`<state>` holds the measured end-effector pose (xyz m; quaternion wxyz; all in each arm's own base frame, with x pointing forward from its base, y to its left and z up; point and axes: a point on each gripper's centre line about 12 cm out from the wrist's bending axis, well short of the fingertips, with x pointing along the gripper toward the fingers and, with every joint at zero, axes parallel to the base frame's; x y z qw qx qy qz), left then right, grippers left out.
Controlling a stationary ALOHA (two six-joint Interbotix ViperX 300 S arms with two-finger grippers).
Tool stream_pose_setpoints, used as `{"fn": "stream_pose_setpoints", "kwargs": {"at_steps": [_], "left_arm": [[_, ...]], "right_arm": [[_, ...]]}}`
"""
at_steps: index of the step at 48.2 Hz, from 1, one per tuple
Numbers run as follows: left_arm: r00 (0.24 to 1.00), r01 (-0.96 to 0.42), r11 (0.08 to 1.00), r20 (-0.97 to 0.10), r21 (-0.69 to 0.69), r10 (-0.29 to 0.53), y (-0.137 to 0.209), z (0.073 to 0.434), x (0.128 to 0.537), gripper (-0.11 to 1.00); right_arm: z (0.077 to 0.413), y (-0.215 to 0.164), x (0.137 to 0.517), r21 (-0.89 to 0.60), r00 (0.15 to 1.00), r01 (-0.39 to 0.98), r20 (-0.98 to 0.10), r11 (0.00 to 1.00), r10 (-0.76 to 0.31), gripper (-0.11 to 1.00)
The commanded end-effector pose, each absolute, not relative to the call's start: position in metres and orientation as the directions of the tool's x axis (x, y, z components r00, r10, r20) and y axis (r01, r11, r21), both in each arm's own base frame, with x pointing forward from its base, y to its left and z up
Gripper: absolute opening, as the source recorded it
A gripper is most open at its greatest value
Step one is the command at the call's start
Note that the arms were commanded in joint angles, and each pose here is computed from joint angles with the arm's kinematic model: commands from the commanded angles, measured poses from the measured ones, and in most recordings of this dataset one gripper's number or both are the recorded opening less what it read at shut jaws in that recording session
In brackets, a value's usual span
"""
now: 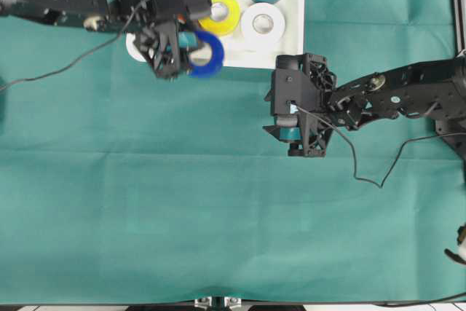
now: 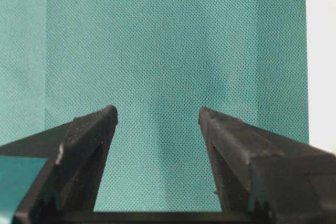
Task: Put the tape alternately from left to right into the white case.
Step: 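Lift the blue roll with the left gripper and carry it to the tray, then set the blue roll in the tray's top row and open the left gripper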
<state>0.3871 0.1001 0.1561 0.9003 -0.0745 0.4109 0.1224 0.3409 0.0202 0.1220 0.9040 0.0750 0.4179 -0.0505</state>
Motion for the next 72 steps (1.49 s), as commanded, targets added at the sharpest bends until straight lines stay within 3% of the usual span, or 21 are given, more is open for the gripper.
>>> {"fn": "stream_pose_setpoints", "kwargs": {"at_steps": [1, 28, 66, 72], "left_arm": [[0.678, -0.304, 0.952, -0.709, -0.033, 0.192, 0.111, 0.174, 0.386, -0.03], [0.697, -0.434, 0.9, -0.645, -0.033, 0.313, 0.176, 0.18, 0.389, -0.03], [0.679, -0.419, 0.906, -0.641, 0.06, 0.357, 0.21, 0.162, 0.397, -0.03], [0.679, -0.419, 0.906, -0.641, 0.06, 0.357, 0.21, 0.162, 0.397, 0.1]], "right_arm": [[0.13, 0.021, 0.345, 0.099, 0.665, 0.148, -0.747, 0.984, -0.025, 0.71], [0.13, 0.021, 0.345, 0.1, 0.665, 0.149, -0.747, 0.984, -0.025, 0.71], [0.128, 0.022, 0.344, 0.098, 0.661, 0.147, -0.75, 0.984, -0.024, 0.71], [0.128, 0.021, 0.344, 0.1, 0.662, 0.149, -0.749, 0.984, -0.024, 0.71]]}}
